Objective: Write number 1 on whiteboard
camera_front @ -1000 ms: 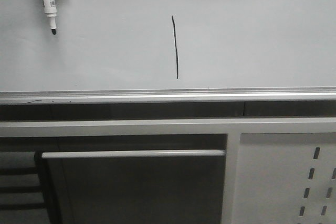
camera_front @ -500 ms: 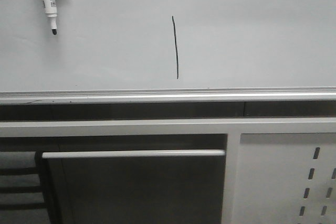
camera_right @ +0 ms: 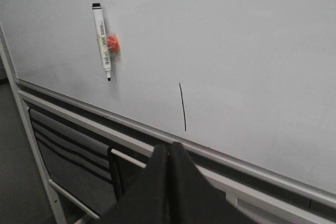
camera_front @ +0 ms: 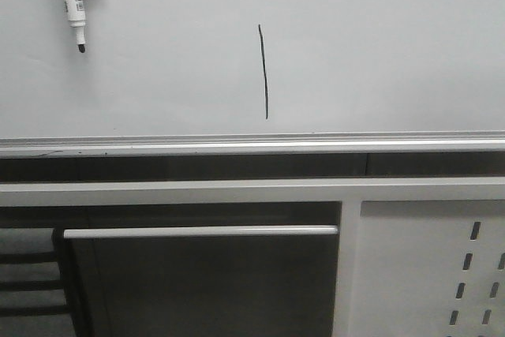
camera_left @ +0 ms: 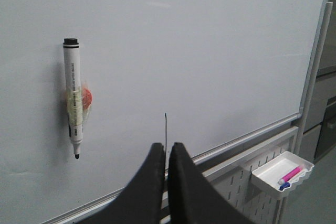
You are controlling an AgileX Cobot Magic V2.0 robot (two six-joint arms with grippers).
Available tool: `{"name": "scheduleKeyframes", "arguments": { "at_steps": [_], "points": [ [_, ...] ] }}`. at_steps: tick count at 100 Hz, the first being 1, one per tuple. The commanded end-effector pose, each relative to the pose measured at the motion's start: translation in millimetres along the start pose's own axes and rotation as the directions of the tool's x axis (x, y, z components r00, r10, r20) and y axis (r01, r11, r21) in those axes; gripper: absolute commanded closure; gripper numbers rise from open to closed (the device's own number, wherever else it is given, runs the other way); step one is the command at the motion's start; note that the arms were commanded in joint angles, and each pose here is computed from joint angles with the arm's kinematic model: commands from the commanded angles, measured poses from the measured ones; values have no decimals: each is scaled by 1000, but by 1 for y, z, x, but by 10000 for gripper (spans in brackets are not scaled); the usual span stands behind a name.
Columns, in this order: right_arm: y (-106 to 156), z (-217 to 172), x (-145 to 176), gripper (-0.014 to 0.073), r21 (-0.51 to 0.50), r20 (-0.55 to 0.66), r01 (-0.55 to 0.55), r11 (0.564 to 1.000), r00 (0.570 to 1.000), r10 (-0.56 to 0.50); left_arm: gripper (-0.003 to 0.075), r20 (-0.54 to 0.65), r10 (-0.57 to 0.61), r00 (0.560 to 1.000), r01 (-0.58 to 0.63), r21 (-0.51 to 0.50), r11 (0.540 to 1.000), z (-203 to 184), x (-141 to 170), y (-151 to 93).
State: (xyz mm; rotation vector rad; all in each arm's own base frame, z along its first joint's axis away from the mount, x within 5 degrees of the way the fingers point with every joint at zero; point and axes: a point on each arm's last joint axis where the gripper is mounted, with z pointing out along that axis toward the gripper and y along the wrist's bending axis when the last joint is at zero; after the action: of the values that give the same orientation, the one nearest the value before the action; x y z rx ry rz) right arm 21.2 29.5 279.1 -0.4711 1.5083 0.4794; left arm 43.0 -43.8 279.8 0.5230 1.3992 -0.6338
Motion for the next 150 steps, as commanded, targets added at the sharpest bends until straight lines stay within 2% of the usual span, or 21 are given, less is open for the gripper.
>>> {"name": "scheduleKeyframes", "arguments": {
  "at_steps": [1,101,106,115,126,142,150],
  "points": [
    [-2,-2,-2,645,23,71,-30,999,997,28,741,66,-31,997,32,-24,999,-6,-6,2],
    [-3,-1,-1,645,35,90,-37,999,995,34,741,71,-36,997,37,-15,999,-8,-5,1],
    [-3,-1,-1,645,35,90,-37,999,995,34,741,68,5,998,-3,-21,1000,-8,-4,1],
    [-3,-1,-1,645,35,90,-37,999,995,34,741,72,75,995,-70,-72,995,-8,-4,5],
    [-3,-1,-1,645,35,90,-37,999,995,34,741,120,92,988,-66,-208,976,-7,-1,15],
    [-3,-1,-1,645,35,90,-37,999,995,34,741,109,68,992,-17,-407,913,-10,21,29],
    [-3,-1,-1,645,35,90,-37,999,995,34,741,89,101,991,-47,-475,879,-14,31,33]
  ]
}}
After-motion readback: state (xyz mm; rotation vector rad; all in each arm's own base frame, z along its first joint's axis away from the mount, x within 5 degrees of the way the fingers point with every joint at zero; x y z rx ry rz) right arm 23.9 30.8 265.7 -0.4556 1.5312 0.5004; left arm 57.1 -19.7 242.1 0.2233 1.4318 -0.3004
